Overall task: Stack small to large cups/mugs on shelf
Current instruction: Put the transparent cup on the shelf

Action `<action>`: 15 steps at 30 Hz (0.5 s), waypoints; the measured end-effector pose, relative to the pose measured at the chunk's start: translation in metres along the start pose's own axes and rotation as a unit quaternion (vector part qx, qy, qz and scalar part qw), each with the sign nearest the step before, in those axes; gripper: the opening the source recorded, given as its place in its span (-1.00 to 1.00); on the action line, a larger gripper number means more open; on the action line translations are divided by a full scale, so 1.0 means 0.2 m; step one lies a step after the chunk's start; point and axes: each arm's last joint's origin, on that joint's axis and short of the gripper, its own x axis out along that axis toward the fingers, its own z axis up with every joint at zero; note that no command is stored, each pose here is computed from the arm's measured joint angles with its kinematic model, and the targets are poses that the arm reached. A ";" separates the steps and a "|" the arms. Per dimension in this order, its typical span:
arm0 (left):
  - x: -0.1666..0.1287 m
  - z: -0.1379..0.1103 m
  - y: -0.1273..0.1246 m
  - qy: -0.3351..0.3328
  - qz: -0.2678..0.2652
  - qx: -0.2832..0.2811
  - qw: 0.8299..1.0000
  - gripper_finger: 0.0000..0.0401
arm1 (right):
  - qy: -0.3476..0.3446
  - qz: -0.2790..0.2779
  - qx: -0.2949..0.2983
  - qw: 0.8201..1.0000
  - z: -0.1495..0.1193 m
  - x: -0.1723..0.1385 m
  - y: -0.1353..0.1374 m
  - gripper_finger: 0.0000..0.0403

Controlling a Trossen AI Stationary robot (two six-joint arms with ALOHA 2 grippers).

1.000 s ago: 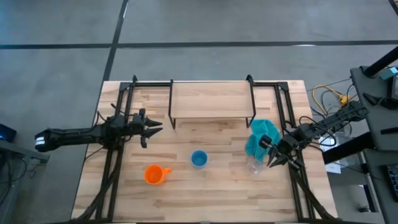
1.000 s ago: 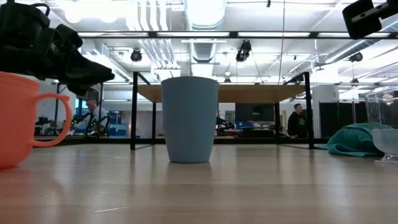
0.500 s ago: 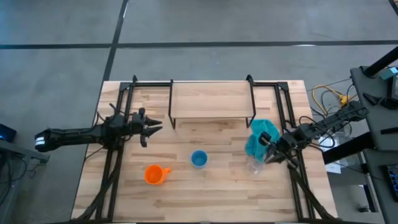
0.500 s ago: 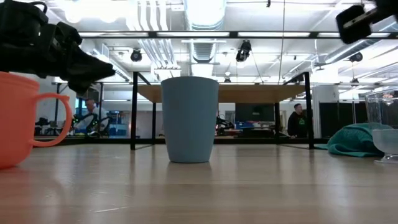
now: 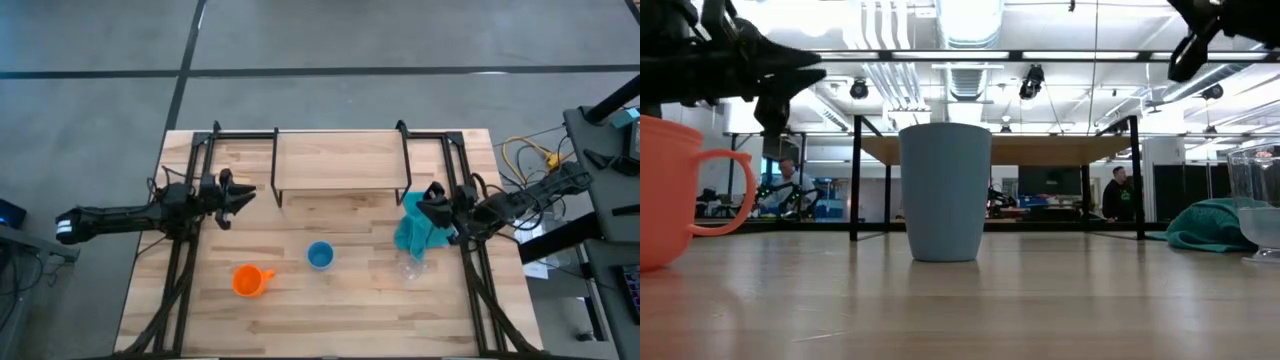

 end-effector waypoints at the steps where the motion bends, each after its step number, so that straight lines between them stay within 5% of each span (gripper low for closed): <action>1: 0.00 0.01 -0.01 0.007 -0.013 -0.003 1.000 -0.50 | -0.005 0.001 0.003 1.000 0.02 0.01 0.01 -0.86; 4: 0.03 0.12 -0.07 0.003 -0.081 -0.001 0.997 -0.50 | -0.024 0.010 0.028 0.999 0.09 0.08 0.07 -0.86; 7: 0.06 0.24 -0.13 0.030 -0.102 0.012 0.994 -0.50 | -0.011 0.038 -0.012 0.999 0.16 0.16 0.14 -0.86; 11: 0.09 0.41 -0.19 0.120 -0.074 0.061 0.988 -0.50 | 0.032 0.051 -0.080 0.995 0.23 0.29 0.24 -0.86; 15: 0.14 0.52 -0.24 0.220 -0.041 0.049 0.973 -0.50 | 0.094 0.037 -0.156 0.983 0.25 0.42 0.31 -0.86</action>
